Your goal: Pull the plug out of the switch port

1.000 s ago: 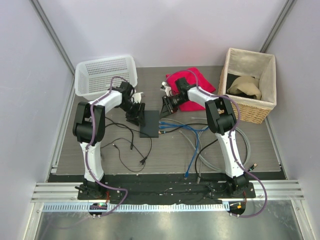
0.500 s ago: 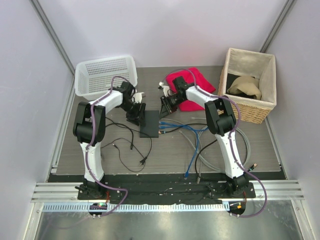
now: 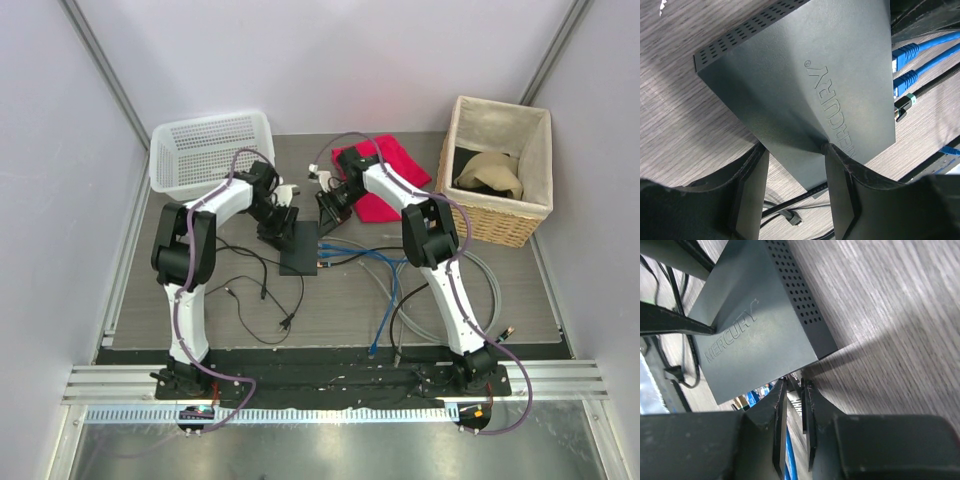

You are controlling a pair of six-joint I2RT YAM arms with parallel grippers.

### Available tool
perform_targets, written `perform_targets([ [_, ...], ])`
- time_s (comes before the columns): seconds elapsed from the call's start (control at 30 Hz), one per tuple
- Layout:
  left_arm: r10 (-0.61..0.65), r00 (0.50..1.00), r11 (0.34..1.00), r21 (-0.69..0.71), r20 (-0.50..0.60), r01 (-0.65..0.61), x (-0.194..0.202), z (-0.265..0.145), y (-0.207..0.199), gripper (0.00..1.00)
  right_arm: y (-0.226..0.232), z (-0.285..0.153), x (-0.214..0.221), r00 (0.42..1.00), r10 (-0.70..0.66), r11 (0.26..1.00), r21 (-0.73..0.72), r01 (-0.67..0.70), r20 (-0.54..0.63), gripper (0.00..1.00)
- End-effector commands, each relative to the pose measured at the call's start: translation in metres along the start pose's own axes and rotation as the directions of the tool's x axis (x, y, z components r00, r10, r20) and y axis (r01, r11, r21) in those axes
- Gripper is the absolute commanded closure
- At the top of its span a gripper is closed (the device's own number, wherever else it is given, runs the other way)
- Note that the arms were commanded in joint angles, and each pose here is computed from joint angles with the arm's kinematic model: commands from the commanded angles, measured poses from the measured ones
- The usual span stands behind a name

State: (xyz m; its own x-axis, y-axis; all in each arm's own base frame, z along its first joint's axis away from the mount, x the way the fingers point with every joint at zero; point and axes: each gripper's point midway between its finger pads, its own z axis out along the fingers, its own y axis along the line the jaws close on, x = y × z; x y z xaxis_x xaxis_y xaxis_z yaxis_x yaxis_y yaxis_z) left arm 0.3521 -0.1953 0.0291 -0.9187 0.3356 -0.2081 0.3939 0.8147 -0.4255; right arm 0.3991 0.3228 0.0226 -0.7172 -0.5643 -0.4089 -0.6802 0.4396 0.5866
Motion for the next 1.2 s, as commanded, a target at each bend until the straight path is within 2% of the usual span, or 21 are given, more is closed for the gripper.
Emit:
perform_targets([
  [0.0,0.032,0.997,0.998,-0.053,-0.075,-0.036,0.019,0.024,0.012,0.49,-0.050,0.028,0.084,0.952,-0.019,0.981,0.179,0.076,-0.304,0.99],
  [0.03,0.031,0.997,0.998,-0.051,-0.075,-0.035,0.019,0.024,0.012,0.49,-0.043,0.026,0.105,0.932,-0.008,0.988,0.143,0.064,-0.362,0.99],
  [0.17,0.024,0.997,0.999,-0.044,-0.072,-0.028,0.017,0.025,0.010,0.48,-0.035,0.016,0.134,0.898,0.000,0.991,0.120,0.059,-0.440,0.99],
  [0.3,0.022,0.998,0.999,-0.029,-0.063,-0.024,0.015,0.024,0.006,0.48,-0.055,0.015,0.122,0.904,0.004,0.983,0.165,0.074,-0.428,0.99],
  [0.33,0.019,0.998,0.999,-0.027,-0.062,-0.021,0.014,0.024,0.006,0.48,-0.061,0.011,0.102,0.921,-0.008,0.979,0.182,0.086,-0.390,0.99],
  [0.4,0.018,0.998,0.999,-0.025,-0.062,-0.019,0.015,0.023,0.005,0.49,-0.074,0.011,0.093,0.926,-0.004,0.974,0.208,0.089,-0.377,0.99],
  [0.5,0.021,0.998,1.000,-0.022,-0.059,-0.022,0.015,0.024,0.004,0.48,-0.083,0.001,0.071,0.932,-0.076,0.952,0.252,0.173,-0.354,0.99],
  [0.67,0.028,0.998,0.999,-0.027,-0.047,-0.030,0.013,0.021,0.003,0.48,-0.066,-0.015,0.099,0.907,-0.096,0.955,0.219,0.200,-0.410,0.99],
  [0.7,0.029,0.999,0.999,-0.025,-0.046,-0.030,0.013,0.022,0.003,0.48,-0.064,-0.011,0.122,0.895,-0.073,0.963,0.202,0.177,-0.440,0.98],
  [0.77,0.026,0.999,0.999,-0.025,-0.048,-0.028,0.014,0.023,0.004,0.48,-0.056,-0.020,0.118,0.908,-0.096,0.955,0.220,0.200,-0.407,0.99],
  [0.8,0.028,0.998,0.999,-0.022,-0.048,-0.029,0.012,0.024,0.004,0.48,-0.052,-0.020,0.130,0.907,-0.076,0.960,0.214,0.178,-0.415,0.98],
  [0.93,0.024,0.997,0.999,-0.020,-0.070,-0.025,0.014,0.030,0.004,0.49,-0.066,-0.022,0.111,0.940,-0.020,0.958,0.262,0.115,-0.340,0.99],
  [1.03,0.033,0.997,0.999,-0.022,-0.066,-0.034,0.012,0.027,0.000,0.49,-0.089,-0.042,0.066,0.977,-0.008,0.941,0.330,0.079,-0.212,0.99],
  [1.17,0.035,0.997,0.999,-0.022,-0.062,-0.036,0.014,0.024,-0.002,0.49,-0.090,-0.087,-0.003,0.991,-0.131,0.899,0.419,0.130,-0.026,0.99],
])
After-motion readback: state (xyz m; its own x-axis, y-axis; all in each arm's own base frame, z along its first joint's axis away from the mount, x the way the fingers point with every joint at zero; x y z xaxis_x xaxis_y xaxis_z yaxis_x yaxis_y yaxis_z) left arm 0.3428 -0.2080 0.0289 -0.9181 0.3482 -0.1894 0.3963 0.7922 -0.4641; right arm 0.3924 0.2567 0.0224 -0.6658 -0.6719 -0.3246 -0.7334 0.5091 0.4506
